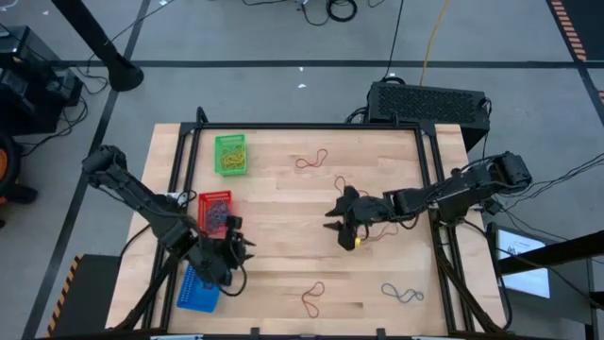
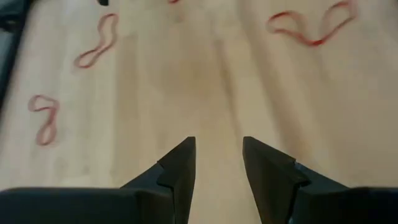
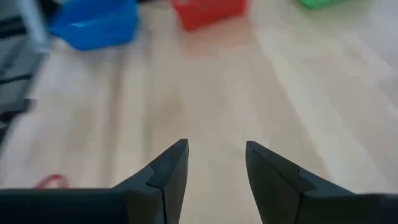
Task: Sort rubber bands into baskets
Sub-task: Put the red rubber band into the blue bin
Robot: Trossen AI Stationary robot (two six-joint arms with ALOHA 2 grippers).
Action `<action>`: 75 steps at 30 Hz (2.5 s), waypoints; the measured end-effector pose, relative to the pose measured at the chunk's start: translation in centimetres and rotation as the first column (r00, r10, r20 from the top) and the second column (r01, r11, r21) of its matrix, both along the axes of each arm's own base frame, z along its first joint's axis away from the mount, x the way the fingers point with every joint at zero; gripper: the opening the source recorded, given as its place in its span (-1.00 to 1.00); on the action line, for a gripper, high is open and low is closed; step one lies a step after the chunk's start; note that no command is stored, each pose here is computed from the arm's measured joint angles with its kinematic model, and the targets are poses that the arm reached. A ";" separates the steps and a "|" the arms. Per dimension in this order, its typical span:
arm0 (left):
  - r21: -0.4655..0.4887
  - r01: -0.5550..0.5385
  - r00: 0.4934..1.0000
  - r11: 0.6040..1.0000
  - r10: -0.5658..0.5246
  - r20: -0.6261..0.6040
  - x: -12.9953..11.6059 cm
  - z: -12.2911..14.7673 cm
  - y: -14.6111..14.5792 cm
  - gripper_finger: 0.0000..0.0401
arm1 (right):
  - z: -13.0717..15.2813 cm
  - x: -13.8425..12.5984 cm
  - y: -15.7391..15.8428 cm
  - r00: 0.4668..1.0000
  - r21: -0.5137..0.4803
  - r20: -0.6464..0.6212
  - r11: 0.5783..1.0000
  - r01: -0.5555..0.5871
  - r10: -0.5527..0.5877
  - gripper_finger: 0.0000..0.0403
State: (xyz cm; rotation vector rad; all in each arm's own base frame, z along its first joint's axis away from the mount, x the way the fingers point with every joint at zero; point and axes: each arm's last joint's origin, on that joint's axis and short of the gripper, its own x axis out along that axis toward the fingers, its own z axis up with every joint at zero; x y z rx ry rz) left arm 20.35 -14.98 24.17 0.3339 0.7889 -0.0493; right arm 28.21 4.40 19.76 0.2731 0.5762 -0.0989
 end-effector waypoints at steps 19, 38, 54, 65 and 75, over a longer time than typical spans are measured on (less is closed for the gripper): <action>-0.215 0.143 0.732 0.966 0.042 0.680 -3.0 -4.3 7.9 -0.30 | -4.2 -2.0 -11.7 0.847 -0.072 -0.365 0.919 0.389 -0.387 -0.24; -0.248 0.181 0.740 0.952 0.035 0.672 -3.0 -4.5 8.0 -0.30 | -8.7 -0.6 -9.9 0.779 -0.153 -0.461 0.903 0.401 -0.424 -0.86; -0.286 0.216 0.710 0.934 0.051 0.702 -2.4 -4.5 7.6 -0.30 | 1.1 -1.3 -4.7 0.968 -0.047 -0.034 0.968 0.248 -0.249 -1.00; -0.329 0.196 0.620 0.924 0.143 0.771 0.9 -5.2 7.3 -0.30 | 3.8 -0.6 -0.5 0.969 0.002 0.231 0.996 0.091 -0.089 -1.00; -0.298 0.226 0.656 0.928 0.081 0.751 7.3 -5.7 4.7 -0.10 | 4.9 -0.8 2.3 0.939 0.034 0.344 0.999 -0.008 -0.004 -1.00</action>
